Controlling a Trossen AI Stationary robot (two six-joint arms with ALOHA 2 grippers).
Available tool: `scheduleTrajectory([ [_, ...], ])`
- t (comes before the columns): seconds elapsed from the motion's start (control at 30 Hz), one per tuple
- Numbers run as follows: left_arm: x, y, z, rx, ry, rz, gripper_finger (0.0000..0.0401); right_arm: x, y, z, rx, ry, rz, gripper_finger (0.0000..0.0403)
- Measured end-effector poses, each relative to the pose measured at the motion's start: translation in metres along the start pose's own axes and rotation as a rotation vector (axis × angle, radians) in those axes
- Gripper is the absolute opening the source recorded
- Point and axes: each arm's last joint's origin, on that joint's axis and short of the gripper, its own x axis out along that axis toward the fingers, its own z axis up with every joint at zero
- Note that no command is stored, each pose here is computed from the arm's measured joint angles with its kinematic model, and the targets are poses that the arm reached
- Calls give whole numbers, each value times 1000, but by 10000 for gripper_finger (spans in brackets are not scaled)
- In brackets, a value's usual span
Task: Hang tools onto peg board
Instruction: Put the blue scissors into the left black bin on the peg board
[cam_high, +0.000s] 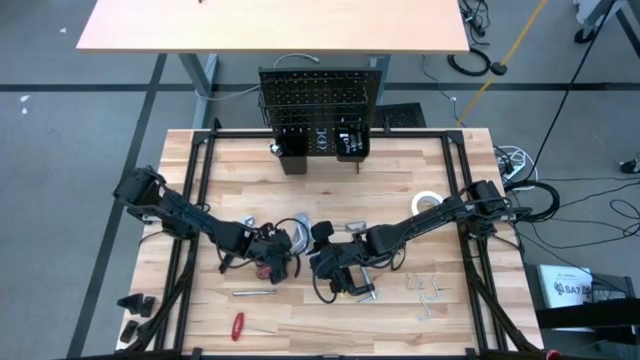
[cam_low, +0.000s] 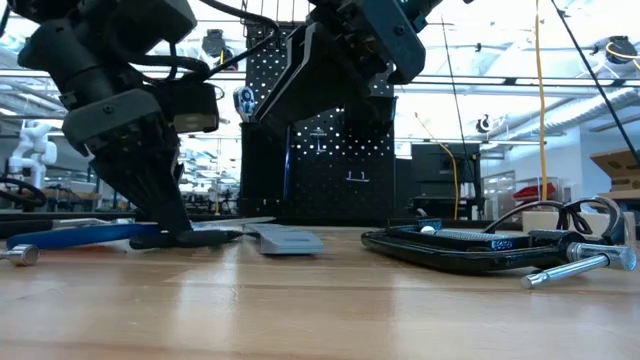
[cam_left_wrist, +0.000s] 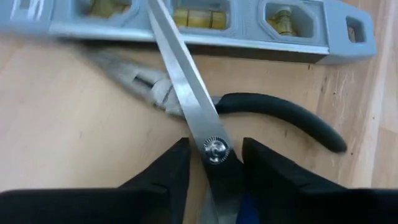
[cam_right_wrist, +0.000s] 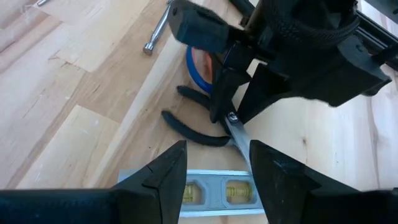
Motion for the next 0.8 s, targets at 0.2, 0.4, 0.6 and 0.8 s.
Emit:
scheduleTrajectory([
  [0.2, -4, 0, 1, 23, -11, -3, 35, 0, 0, 0, 3, 0, 0, 166],
  [0.4, -9, 1, 3, 25, -18, -7, 20, 0, 0, 0, 7, 0, 0, 166],
  [0.6, -31, 2, 9, 9, -63, -38, 20, 0, -1, 1, -77, 3, -44, 166],
  [0.8, -56, 4, 23, -116, -117, -183, 20, -4, 2, 6, -298, 44, -245, 166],
])
